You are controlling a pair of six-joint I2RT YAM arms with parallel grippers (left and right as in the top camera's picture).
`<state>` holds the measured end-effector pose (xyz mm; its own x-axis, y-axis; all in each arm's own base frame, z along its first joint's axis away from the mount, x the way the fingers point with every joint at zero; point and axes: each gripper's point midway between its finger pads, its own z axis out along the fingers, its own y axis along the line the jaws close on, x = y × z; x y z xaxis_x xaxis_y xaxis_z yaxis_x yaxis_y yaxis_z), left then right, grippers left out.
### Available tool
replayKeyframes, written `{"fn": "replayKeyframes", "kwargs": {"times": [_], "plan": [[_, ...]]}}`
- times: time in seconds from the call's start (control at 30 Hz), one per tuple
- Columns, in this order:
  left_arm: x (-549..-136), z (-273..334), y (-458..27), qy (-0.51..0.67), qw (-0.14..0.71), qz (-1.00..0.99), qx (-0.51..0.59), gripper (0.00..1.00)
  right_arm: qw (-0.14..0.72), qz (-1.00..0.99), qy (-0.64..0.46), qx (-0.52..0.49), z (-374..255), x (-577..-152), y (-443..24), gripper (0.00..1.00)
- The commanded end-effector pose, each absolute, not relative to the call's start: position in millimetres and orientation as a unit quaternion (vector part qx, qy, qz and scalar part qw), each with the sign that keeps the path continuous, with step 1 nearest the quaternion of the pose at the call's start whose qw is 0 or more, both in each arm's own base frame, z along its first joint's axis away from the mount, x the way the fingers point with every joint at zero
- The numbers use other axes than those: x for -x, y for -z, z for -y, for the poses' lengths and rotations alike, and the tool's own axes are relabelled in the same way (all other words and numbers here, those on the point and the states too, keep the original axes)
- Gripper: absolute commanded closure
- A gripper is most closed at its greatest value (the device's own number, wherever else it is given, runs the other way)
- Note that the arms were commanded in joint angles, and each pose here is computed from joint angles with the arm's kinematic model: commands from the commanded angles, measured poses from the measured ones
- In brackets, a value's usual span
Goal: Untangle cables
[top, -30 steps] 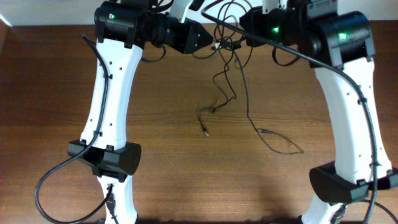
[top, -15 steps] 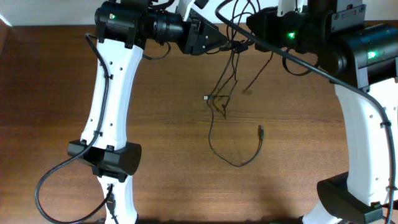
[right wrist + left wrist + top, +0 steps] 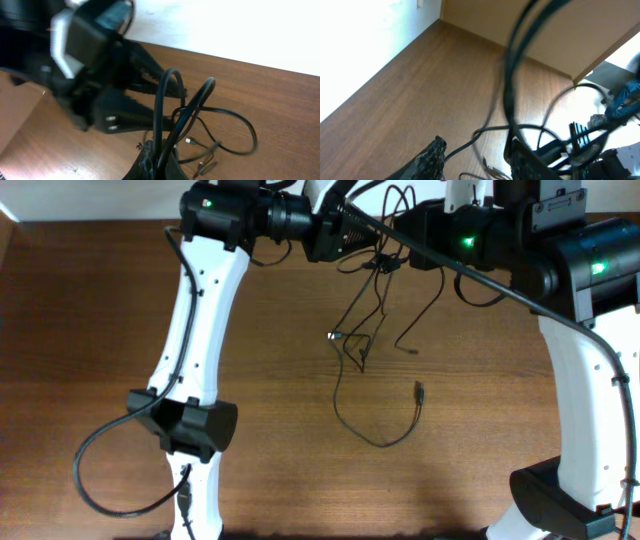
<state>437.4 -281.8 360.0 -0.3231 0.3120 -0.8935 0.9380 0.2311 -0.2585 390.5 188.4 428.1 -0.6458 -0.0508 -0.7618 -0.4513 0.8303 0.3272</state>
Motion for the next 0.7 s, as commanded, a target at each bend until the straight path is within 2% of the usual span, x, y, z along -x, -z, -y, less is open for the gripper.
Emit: {"fn": "replayKeyframes", "kwargs": {"times": [0.0,0.07,0.2,0.3,0.4,0.47,0.5,0.53,0.67], "plan": [[-450,294,-336,0.427,0.358,-0.693,-0.457,0.62,0.393,-0.86,-0.285,0.155,-196,-380,-438,0.96],[-456,297,-330,0.432,0.354,-0.698,-0.448,0.66,0.388,-0.856,-0.299,0.163,-200,-376,-440,0.96],[-466,303,-338,0.461,0.352,-0.706,-0.407,0.64,0.379,-0.854,-0.313,0.17,-204,-370,-440,0.96],[-444,310,-362,0.532,0.338,-0.646,-0.431,0.58,0.379,-0.855,-0.311,0.169,-203,-370,-440,0.96],[-425,311,-377,0.579,0.321,-0.6,-0.449,0.56,0.379,-0.855,-0.311,0.17,-203,-370,-440,0.96],[-422,313,-378,0.582,0.319,-0.596,-0.451,0.6,0.379,-0.855,-0.311,0.17,-203,-370,-440,0.96],[-424,313,-378,0.578,0.325,-0.595,-0.453,0.73,0.379,-0.855,-0.311,0.17,-203,-370,-440,0.96],[-434,314,-374,0.557,0.339,-0.611,-0.45,1.0,0.378,-0.855,-0.311,0.17,-203,-370,-439,0.96],[-500,288,-338,0.431,0.367,-0.759,-0.322,1.0,0.361,-0.87,-0.296,0.159,-197,-366,-429,0.96]]}}
